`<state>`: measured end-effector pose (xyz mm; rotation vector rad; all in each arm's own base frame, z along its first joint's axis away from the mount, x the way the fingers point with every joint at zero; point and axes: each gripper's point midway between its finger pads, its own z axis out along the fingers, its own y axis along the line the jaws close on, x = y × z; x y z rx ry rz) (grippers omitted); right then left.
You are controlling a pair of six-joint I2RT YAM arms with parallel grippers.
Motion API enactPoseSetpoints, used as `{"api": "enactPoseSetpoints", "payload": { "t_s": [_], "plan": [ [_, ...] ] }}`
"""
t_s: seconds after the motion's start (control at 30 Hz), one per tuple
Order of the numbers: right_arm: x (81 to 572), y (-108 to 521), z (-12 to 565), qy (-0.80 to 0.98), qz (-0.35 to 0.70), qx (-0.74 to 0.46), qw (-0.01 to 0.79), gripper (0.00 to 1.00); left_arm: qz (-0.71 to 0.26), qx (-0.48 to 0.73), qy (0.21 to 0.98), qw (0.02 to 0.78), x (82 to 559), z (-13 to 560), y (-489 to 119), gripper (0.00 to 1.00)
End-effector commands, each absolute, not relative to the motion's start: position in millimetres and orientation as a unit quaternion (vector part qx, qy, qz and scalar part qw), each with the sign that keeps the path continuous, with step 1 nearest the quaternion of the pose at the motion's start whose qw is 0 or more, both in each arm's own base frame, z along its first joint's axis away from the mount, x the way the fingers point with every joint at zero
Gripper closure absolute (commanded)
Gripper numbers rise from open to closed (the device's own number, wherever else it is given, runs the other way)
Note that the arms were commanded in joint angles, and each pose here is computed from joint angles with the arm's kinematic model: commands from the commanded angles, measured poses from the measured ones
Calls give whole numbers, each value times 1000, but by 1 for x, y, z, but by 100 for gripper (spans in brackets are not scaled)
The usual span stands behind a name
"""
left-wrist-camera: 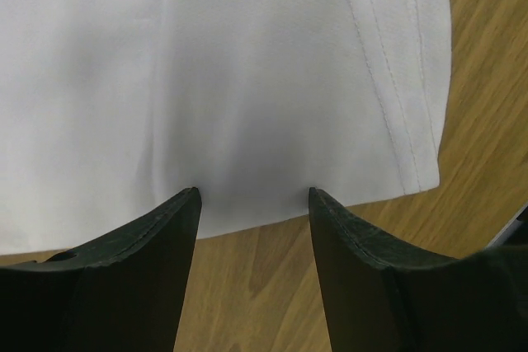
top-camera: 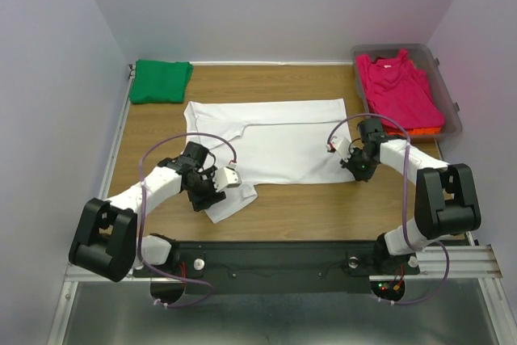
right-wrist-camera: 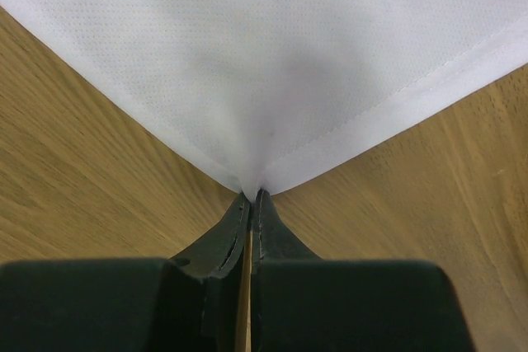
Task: Fold and stack the t-shirts
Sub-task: Fold the tshirt
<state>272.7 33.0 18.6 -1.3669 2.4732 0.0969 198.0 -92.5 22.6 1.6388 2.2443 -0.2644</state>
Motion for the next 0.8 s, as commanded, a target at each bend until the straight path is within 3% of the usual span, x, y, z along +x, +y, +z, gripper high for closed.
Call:
{"api": "enactPoseSetpoints", "payload": {
  "t_s": [0.0,0.1,0.2,0.27,0.77],
  "plan": [
    [275,33,17,865,26,-476,157,99,-58,578,798,163,201,2,-83,38],
    [276,33,20,863,26,-478,160,99,-36,578,801,153,203,-6,-75,52],
    [278,34,27,863,24,-477,166,99,-31,577,799,167,208,3,-76,84],
    [282,34,34,864,22,-472,175,99,-42,579,795,177,206,18,-81,99],
    [261,36,97,857,19,-470,211,99,-74,582,786,198,169,95,-80,100]
  ]
}}
